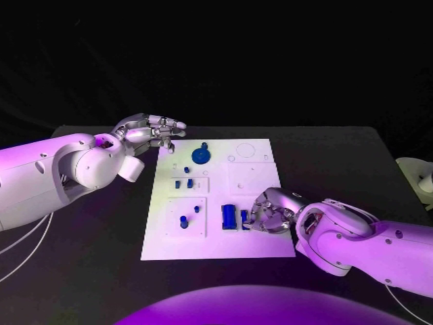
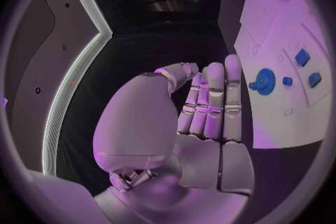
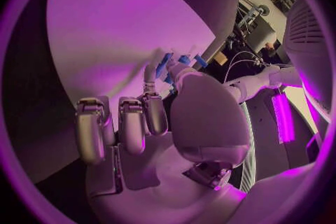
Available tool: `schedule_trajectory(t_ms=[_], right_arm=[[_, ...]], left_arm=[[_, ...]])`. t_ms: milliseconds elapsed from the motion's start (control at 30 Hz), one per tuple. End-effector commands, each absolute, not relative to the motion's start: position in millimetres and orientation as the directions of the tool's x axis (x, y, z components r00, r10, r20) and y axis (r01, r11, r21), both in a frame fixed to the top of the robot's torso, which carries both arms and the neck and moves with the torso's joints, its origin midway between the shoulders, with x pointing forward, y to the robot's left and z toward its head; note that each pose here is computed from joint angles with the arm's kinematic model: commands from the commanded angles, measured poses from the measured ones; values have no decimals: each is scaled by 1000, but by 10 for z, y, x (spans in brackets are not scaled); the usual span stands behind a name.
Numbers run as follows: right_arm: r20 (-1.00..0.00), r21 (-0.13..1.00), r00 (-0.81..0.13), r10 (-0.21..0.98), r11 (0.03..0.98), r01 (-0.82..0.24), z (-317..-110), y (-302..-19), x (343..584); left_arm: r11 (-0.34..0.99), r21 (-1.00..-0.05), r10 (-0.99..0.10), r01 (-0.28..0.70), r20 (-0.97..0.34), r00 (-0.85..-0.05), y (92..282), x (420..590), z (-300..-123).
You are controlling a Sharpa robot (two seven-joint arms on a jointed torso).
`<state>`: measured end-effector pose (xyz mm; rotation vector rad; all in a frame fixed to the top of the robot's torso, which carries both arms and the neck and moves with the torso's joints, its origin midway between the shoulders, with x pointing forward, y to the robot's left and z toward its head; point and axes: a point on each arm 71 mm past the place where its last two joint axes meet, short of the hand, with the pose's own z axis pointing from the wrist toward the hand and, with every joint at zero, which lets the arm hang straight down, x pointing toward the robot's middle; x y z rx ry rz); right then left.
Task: Assemble the parts on the task board
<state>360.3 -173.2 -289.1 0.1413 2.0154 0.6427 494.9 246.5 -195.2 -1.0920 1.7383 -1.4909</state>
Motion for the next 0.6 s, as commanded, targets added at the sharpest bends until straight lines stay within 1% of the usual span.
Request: schedule_trajectory(t_ms=[33, 200, 300, 400, 467, 500, 600], right_arm=[[-771, 546, -496, 400, 816, -191, -2841, -1736, 3607], [-690, 678, -504, 520, 708, -197, -2716, -1818, 3711], [-630, 749, -498, 597, 637, -184, -2624, -1877, 3818], [-532, 833, -476, 700, 534, -144, -2517, -1959, 3962], [-481, 867, -458, 747, 482, -126, -2461, -2004, 4051], [-471, 874, -453, 757, 470, -123, -2448, -2015, 4075], [-406, 910, -415, 814, 403, -99, -2389, -2100, 4271]], left_arm=[[26, -980, -863, -200, 78, -498, 2444, 4945, -1942], [23, -981, -866, -194, 77, -494, 2441, 4950, -1940], [17, -982, -870, -186, 77, -487, 2435, 4959, -1938], [0, -985, -878, -175, 83, -471, 2430, 4978, -1947], [-10, -986, -886, -167, 86, -456, 2434, 4990, -1957], [-12, -986, -888, -165, 87, -451, 2435, 4993, -1959], [-38, -989, -907, -144, 95, -411, 2445, 5033, -1981]])
